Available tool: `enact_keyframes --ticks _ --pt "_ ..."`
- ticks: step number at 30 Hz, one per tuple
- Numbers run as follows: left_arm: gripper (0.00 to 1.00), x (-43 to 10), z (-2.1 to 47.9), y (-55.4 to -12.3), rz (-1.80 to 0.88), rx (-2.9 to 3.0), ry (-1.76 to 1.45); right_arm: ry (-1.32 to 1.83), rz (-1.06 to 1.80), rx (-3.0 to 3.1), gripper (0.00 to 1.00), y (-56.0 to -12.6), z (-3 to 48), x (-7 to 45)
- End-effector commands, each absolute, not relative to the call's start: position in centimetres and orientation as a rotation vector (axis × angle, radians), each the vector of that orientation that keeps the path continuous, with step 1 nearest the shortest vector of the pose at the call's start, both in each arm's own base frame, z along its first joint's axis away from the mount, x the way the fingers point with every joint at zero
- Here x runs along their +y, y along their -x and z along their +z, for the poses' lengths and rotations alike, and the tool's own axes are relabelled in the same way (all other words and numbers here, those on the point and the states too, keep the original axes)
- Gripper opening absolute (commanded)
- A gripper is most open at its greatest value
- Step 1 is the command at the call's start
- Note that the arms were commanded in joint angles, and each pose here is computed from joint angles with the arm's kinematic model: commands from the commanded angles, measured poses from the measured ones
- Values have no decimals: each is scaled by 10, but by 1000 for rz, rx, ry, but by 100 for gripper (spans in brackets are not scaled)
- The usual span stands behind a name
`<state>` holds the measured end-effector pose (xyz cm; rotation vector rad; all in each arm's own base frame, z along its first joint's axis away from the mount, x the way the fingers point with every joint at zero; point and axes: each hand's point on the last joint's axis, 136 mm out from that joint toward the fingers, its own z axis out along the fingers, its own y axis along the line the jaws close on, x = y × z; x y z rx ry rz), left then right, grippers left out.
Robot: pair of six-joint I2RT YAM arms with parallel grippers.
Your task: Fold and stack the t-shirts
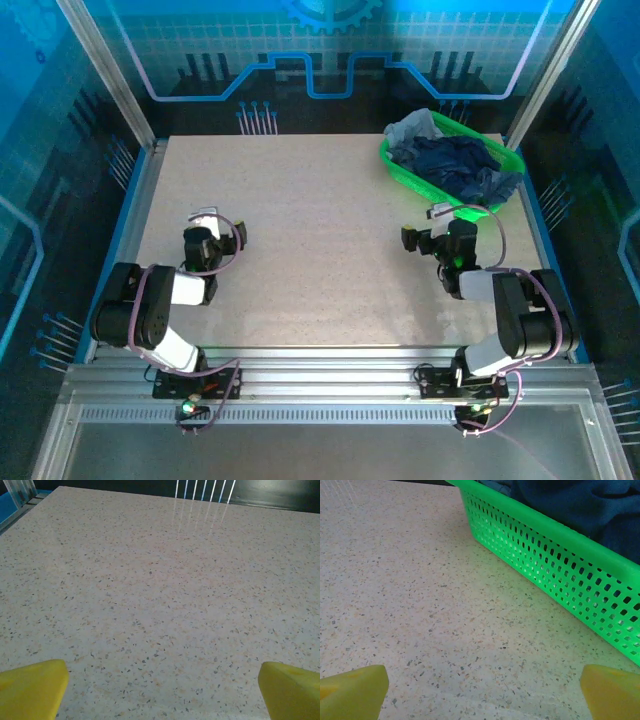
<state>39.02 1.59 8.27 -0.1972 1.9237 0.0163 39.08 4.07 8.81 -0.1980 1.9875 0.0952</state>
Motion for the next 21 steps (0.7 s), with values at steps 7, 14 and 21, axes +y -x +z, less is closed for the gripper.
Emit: enact_keyframes --ticks 7,14,21 --pt "99 11 96 -396 4 1889 158 197 84 1968 100 -397 94 36" --pt "99 11 96 -396 4 1888 158 199 85 1969 100 -397 94 37" --pt "99 13 97 -394 10 1875 172 194 80 1962 100 -396 96 36"
